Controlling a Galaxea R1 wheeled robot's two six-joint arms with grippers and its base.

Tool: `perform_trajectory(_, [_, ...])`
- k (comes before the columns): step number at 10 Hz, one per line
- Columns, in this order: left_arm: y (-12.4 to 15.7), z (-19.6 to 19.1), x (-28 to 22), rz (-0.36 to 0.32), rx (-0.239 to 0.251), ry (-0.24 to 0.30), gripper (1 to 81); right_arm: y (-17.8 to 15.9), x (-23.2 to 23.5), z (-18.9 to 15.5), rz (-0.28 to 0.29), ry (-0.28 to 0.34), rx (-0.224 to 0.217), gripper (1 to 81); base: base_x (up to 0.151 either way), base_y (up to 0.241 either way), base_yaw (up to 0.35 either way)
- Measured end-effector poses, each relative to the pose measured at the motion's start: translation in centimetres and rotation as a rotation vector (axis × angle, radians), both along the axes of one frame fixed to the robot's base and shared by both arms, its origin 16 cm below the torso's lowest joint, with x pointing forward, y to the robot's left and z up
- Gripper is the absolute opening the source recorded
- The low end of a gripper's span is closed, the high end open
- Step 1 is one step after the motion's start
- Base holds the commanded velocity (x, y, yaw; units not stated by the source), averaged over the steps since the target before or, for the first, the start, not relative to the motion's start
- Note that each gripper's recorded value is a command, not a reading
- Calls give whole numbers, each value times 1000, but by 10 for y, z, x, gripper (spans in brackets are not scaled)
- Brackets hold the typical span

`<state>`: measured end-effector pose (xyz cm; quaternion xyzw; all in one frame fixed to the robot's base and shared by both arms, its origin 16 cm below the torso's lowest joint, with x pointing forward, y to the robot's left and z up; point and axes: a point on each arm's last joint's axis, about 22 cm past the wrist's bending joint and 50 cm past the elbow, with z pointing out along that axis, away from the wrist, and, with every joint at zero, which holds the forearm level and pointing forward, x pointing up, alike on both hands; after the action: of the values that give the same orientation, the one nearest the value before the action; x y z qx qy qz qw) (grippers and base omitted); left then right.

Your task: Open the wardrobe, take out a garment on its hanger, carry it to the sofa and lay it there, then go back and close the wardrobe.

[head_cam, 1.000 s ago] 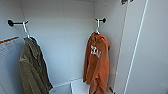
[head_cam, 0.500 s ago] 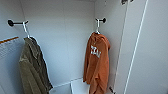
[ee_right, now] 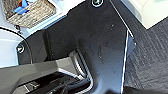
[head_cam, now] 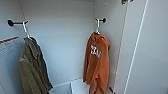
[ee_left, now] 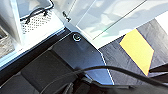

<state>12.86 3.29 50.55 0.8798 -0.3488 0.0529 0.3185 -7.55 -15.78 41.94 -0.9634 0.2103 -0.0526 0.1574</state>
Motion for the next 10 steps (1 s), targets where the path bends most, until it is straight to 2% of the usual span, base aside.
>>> perform_trajectory(3, [-12, 19, 72, -20, -4, -67, 811, -2, 6, 0, 0, -7, -3, 811, 0, 0, 0])
perform_trajectory(5, [-17, 27, 93, -27, -4, -77, 811, -2, 6, 0, 0, -7, -3, 811, 0, 0, 0])
perform_trajectory(6, [-23, 34, 97, -36, -20, -80, 811, -2, 6, 0, -1, -7, -3, 811, 0, 0, 0])
perform_trajectory(10, [-72, 98, 112, -105, -163, -95, 811, -7, 4, -1, -1, -4, -12, 811, 0, 0, 0])
